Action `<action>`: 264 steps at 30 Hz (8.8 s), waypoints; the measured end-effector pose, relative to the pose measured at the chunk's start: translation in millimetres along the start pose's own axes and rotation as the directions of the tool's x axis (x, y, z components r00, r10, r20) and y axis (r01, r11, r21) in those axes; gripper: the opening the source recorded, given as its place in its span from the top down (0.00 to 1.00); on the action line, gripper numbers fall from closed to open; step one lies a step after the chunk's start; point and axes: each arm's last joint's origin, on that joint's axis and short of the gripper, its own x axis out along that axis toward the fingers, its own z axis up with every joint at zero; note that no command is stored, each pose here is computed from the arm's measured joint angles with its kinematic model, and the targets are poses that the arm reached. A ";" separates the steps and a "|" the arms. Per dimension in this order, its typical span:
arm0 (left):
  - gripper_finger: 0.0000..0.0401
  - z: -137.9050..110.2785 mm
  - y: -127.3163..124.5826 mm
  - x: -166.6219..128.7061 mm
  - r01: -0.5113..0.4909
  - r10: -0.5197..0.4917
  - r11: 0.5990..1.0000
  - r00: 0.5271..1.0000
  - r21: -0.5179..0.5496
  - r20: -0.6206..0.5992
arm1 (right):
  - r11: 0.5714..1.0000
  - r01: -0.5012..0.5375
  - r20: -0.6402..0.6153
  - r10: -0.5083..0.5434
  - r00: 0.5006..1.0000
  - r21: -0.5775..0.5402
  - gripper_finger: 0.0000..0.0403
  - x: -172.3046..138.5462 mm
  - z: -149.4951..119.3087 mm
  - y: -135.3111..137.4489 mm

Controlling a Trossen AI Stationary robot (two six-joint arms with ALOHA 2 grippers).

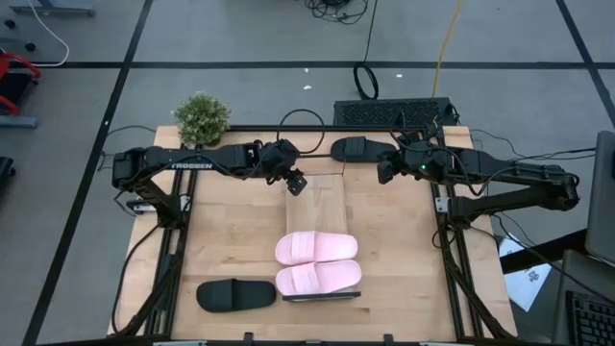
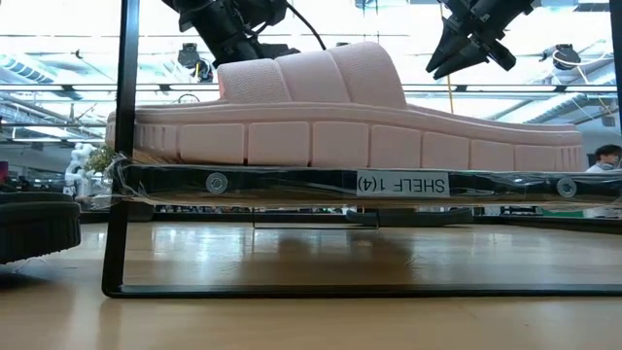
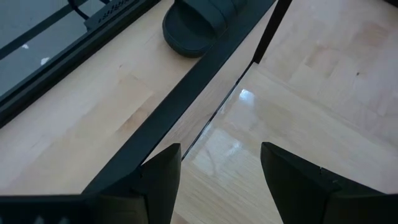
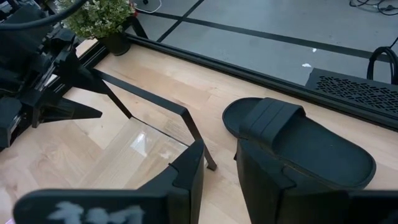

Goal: Pick and place slides into the shelf
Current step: Adjust the shelf, then put the top black slipper on the shelf

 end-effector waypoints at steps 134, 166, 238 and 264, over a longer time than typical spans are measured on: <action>0.43 10.6 -14.7 -146.6 0.183 -0.162 0.977 0.971 -0.111 0.175 | 0.625 -0.730 0.660 0.429 0.617 0.276 1.00 36.9 32.1 -53.1; 0.43 -18.9 52.6 -176.4 -0.351 0.352 0.936 0.936 0.034 -0.005 | 0.533 -0.359 0.073 0.482 0.873 0.766 1.00 87.0 -58.3 113.9; 0.43 -19.5 53.7 -176.5 -0.380 0.383 0.917 0.924 0.125 -0.002 | 0.700 -0.122 -0.027 0.198 0.980 0.704 1.00 177.6 -61.4 95.9; 0.43 -18.4 53.2 -176.3 -0.377 0.379 0.919 0.925 0.115 0.009 | 0.671 -0.144 -0.034 0.245 0.969 0.728 1.00 177.0 -60.5 98.6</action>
